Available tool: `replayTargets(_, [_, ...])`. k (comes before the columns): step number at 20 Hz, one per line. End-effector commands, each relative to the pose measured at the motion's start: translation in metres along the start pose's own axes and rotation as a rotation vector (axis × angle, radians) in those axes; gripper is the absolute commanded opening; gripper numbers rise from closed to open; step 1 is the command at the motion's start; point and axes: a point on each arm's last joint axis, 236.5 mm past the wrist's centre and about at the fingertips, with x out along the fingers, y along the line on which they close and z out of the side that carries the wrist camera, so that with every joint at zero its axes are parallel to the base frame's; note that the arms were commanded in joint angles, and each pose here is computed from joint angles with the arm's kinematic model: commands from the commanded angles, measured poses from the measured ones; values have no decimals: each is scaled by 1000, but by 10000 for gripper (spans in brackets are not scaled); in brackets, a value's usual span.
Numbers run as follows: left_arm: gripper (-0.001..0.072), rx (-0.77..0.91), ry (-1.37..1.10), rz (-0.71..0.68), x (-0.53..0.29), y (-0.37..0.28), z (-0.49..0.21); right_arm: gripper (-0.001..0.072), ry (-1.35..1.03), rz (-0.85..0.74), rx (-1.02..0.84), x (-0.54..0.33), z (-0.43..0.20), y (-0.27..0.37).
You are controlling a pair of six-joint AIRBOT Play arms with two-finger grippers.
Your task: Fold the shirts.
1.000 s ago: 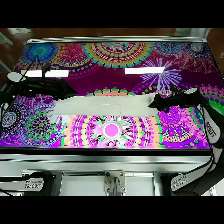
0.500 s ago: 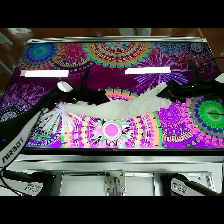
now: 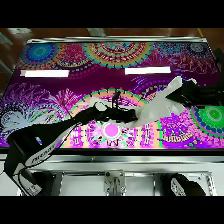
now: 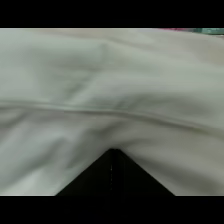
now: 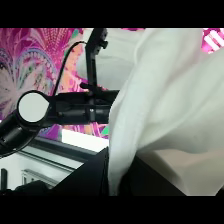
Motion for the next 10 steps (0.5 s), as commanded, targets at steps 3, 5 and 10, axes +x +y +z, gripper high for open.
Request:
replayTargets(3, [43, 2, -32, -57, 5, -11, 19, 54, -24, -36, -7, -7, -3, 1])
replayTargets(5, [42, 49, -55, -9, -27, 12, 49, 54, -4, -76, -39, 7, -4, -2])
replayTargets(10, [42, 100, -329, 58, -201, 35, 168, 54, 90, -4, -147, 103, -3, 34])
